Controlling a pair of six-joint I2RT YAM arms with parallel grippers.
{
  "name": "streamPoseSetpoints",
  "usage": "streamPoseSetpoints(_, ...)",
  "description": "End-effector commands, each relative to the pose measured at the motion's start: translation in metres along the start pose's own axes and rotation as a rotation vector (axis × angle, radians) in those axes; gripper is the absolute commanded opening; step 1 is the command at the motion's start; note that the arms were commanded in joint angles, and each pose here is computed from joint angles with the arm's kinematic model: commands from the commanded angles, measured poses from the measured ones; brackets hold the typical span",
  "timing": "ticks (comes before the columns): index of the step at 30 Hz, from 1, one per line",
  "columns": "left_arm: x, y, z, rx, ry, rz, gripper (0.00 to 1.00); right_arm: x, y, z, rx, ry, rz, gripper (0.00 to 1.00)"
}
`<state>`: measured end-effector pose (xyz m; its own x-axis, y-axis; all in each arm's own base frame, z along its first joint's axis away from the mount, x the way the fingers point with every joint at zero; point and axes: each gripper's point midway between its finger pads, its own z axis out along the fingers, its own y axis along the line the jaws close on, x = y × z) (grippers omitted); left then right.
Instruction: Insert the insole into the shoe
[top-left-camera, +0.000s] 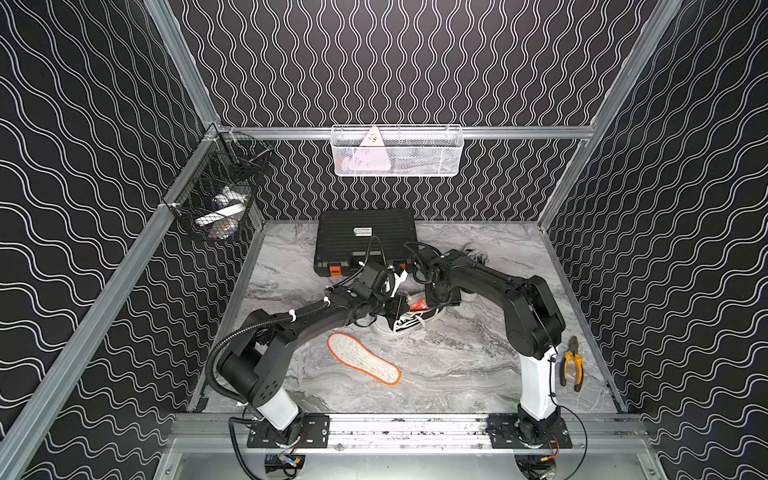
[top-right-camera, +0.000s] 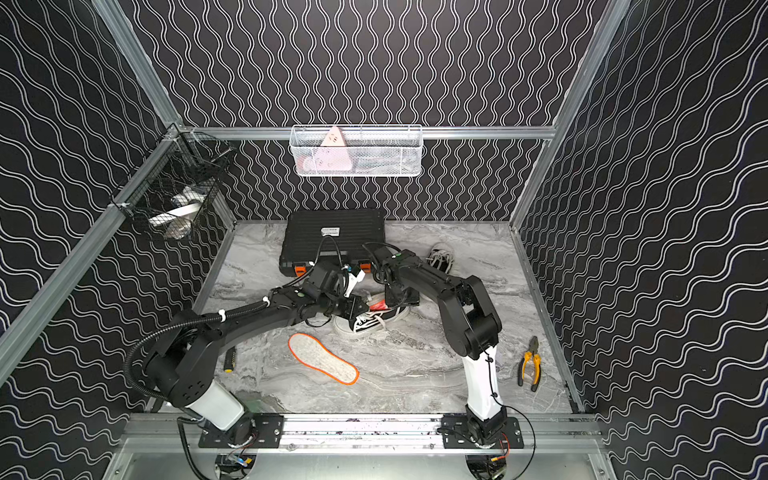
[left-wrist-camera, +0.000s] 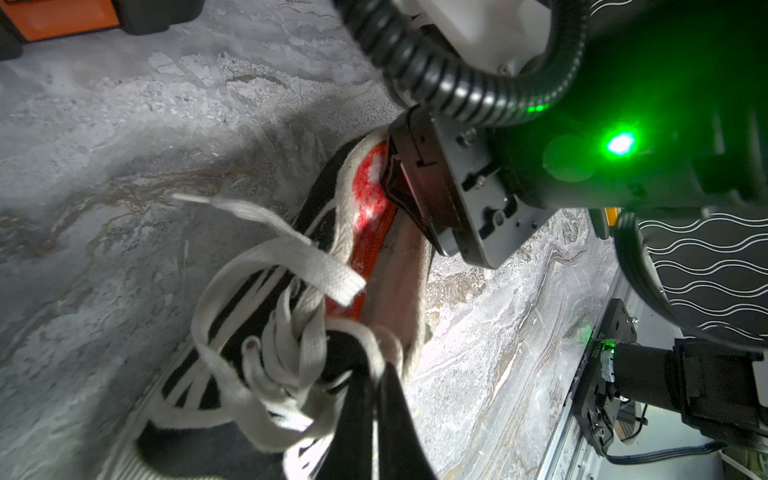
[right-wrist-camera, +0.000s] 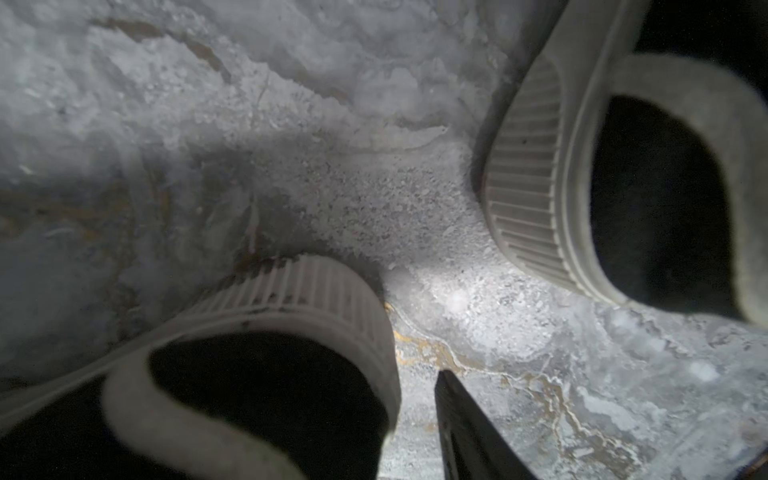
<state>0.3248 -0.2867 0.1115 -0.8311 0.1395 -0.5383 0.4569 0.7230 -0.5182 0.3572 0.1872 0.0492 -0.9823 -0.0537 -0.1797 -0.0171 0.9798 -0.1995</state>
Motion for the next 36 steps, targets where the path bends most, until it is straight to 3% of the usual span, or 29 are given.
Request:
streamPoseSetpoints(1,-0.008,-0.005,-0.001,0.012,-0.020,0.020,0.00,-0.012,0.006,-0.019,-0.037,-0.045,0.001,0.58)
streamPoseSetpoints(5,-0.011,-0.005,-0.001,0.008,-0.021,0.032,0.00,-0.022,0.004,-0.042,-0.058,-0.093,-0.001,0.59)
streamPoseSetpoints(9,-0.011,-0.006,-0.001,0.014,-0.021,0.035,0.00,-0.024,0.002,-0.029,-0.045,-0.090,-0.003,0.58)
streamPoseSetpoints(13,-0.009,-0.007,0.000,0.019,-0.020,0.033,0.00,-0.022,0.001,0.005,0.001,-0.042,0.017,0.57)
streamPoseSetpoints(18,-0.009,-0.008,0.000,0.026,-0.024,0.033,0.00,-0.029,-0.013,0.013,0.115,-0.092,-0.003,0.54)
streamPoseSetpoints(27,-0.012,-0.010,0.003,0.023,-0.020,0.040,0.00,-0.043,0.002,-0.023,0.010,-0.157,0.016,0.59)
streamPoseSetpoints(32,-0.008,-0.010,0.003,0.022,-0.011,0.044,0.00,-0.047,-0.004,-0.005,0.044,-0.138,0.021,0.58)
streamPoseSetpoints(36,-0.006,-0.010,0.003,0.023,-0.007,0.043,0.00,-0.047,-0.015,0.018,0.104,-0.135,0.014,0.52)
